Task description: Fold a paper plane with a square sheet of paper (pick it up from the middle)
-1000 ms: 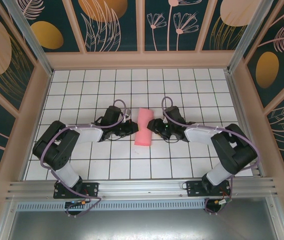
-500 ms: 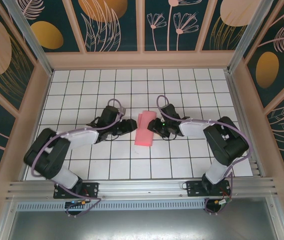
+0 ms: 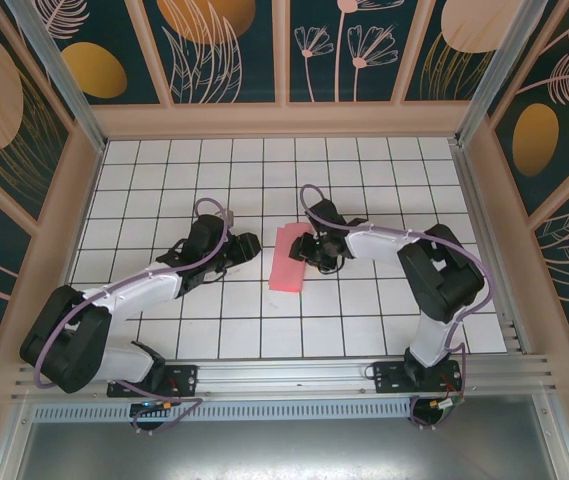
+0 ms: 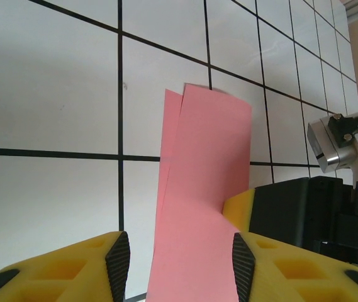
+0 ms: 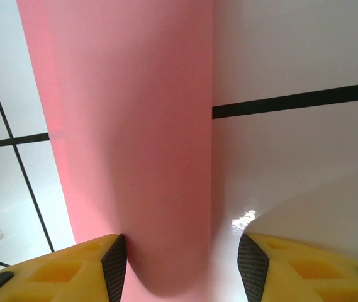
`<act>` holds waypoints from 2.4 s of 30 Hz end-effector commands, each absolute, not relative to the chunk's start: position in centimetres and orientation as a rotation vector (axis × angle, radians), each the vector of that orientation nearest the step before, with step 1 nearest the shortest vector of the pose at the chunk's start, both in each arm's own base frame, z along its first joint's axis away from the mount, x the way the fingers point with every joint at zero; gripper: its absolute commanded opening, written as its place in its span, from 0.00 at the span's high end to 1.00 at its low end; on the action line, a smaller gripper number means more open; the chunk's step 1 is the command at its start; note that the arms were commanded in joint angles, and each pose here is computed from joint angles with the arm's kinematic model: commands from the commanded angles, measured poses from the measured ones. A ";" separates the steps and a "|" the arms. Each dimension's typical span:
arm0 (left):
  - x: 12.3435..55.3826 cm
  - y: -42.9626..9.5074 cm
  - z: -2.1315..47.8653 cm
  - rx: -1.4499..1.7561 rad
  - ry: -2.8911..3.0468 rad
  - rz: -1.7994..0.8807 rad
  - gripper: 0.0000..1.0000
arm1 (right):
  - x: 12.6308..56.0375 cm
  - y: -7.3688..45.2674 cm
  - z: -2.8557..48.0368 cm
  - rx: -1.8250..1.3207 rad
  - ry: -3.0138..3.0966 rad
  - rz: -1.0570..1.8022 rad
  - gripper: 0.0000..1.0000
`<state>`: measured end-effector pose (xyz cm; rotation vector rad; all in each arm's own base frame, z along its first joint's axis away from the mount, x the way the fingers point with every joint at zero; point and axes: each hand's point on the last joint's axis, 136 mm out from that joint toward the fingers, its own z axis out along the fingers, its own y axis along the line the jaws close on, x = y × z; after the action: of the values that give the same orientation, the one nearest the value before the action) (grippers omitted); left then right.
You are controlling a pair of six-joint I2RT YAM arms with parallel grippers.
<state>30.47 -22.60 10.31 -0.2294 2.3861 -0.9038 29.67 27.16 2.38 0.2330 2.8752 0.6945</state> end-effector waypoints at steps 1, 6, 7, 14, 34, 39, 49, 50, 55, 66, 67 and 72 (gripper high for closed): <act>30.3 -22.2 9.6 -0.250 2.402 -0.873 0.51 | 29.2 27.0 0.1 0.141 2.923 0.594 0.45; 30.3 -22.3 9.6 -0.242 2.404 -0.881 0.51 | 29.3 27.3 0.1 0.085 2.936 0.589 0.44; 30.3 -22.4 9.6 -0.239 2.405 -0.881 0.51 | 29.4 27.3 0.1 0.079 2.938 0.584 0.44; 30.2 -22.7 9.5 -0.229 2.415 -0.897 0.51 | 29.8 26.8 -0.9 0.070 2.981 0.502 0.43; 30.0 -22.8 9.1 -0.218 2.433 -0.901 0.50 | 29.8 26.1 -2.7 0.024 3.060 0.379 0.42; 30.1 -23.0 9.2 -0.210 2.434 -0.909 0.50 | 29.9 26.0 -3.0 0.038 3.067 0.372 0.42; 30.1 -23.3 9.0 -0.197 2.444 -0.916 0.50 | 30.0 25.6 -3.3 0.073 3.069 0.363 0.42; 30.1 -23.3 9.0 -0.196 2.445 -0.914 0.50 | 30.0 25.6 -3.3 0.068 3.070 0.357 0.42; 30.1 -23.3 8.8 -0.192 2.449 -0.909 0.50 | 30.2 25.5 -3.2 0.055 3.069 0.348 0.42; 30.1 -23.5 8.7 -0.183 2.457 -0.913 0.51 | 30.1 24.7 -4.1 0.054 3.091 0.286 0.41; 30.2 -23.5 8.7 -0.182 2.457 -0.914 0.51 | 30.0 24.7 -4.1 0.051 3.090 0.288 0.41; 30.1 -23.9 8.6 -0.162 2.466 -0.934 0.50 | 29.8 24.7 -4.6 0.027 3.104 0.288 0.41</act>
<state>29.91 -23.13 8.28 -0.2121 2.4594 -0.9126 29.73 27.00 1.34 0.0496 3.0631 0.4788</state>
